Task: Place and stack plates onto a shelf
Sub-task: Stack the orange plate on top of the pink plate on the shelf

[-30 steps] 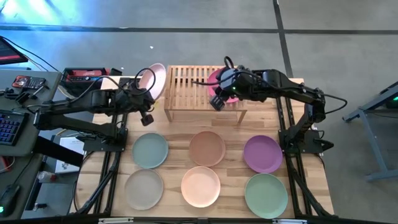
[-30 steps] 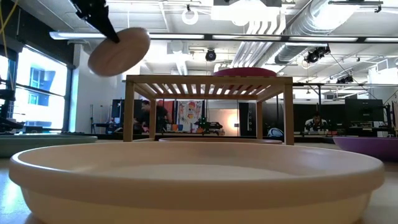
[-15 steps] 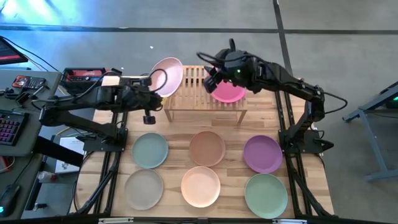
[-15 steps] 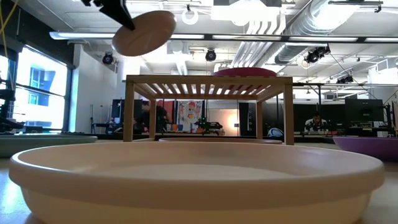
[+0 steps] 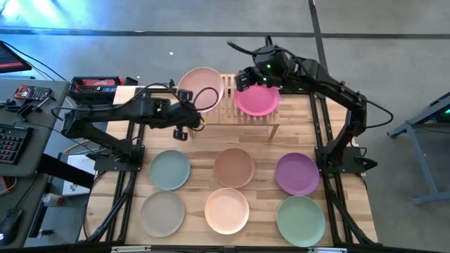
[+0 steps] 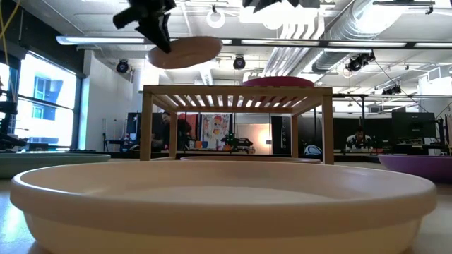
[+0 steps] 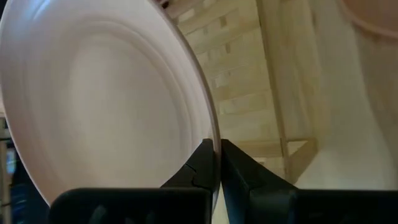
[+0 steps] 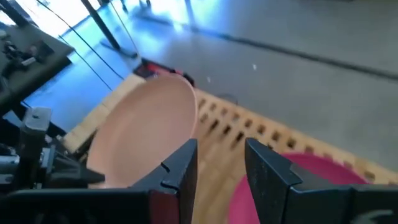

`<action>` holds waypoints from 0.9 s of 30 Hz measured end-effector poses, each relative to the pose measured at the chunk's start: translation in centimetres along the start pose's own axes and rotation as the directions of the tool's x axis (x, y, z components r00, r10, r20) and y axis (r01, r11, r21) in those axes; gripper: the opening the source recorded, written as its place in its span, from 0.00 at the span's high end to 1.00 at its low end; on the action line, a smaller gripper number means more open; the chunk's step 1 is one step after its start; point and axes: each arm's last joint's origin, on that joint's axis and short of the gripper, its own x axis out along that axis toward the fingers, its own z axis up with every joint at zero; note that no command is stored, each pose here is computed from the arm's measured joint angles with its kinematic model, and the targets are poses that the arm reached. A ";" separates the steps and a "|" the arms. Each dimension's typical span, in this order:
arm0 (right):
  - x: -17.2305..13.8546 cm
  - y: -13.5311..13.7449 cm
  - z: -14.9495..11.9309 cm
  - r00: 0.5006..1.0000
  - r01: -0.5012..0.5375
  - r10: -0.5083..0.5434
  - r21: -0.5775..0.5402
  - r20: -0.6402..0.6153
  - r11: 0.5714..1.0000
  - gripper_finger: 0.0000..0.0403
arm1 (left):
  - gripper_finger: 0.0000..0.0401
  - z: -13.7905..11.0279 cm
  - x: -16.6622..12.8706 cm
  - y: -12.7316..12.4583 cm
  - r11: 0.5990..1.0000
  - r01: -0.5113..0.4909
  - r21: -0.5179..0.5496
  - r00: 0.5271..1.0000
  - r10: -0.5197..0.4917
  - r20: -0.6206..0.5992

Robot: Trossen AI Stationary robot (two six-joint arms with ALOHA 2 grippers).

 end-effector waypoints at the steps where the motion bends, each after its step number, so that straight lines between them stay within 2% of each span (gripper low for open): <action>1: 0.1 -0.3 -0.1 1.000 0.007 -0.006 0.012 -0.019 1.000 0.72 | 0.99 0.2 0.3 -0.1 1.000 -0.004 0.014 1.000 0.005 -0.011; 5: 0.3 -1.0 -0.2 0.997 0.046 -0.043 0.045 -0.062 0.998 0.72 | 0.99 0.9 1.1 -0.8 0.997 -0.013 0.073 0.999 0.016 -0.042; 9: 0.4 -1.5 -0.3 0.994 0.035 -0.028 0.067 -0.106 0.997 0.72 | 0.99 1.7 1.4 -1.4 0.993 -0.026 0.118 0.999 0.030 -0.031; 12: 0.5 -1.5 -0.4 0.992 0.022 -0.010 0.088 -0.129 0.996 0.72 | 0.99 2.6 1.4 -1.5 0.987 -0.084 0.135 0.996 0.086 -0.002; 16: 1.1 -1.2 -0.7 0.987 -0.002 0.016 0.086 -0.162 0.996 0.72 | 0.99 3.2 1.1 -1.6 0.976 -0.150 0.157 0.989 0.147 0.027; 27: 3.7 -0.3 -1.8 0.969 -0.017 0.032 0.064 -0.246 0.998 0.72 | 0.99 3.7 0.6 -1.9 0.951 -0.195 0.239 0.981 0.190 0.040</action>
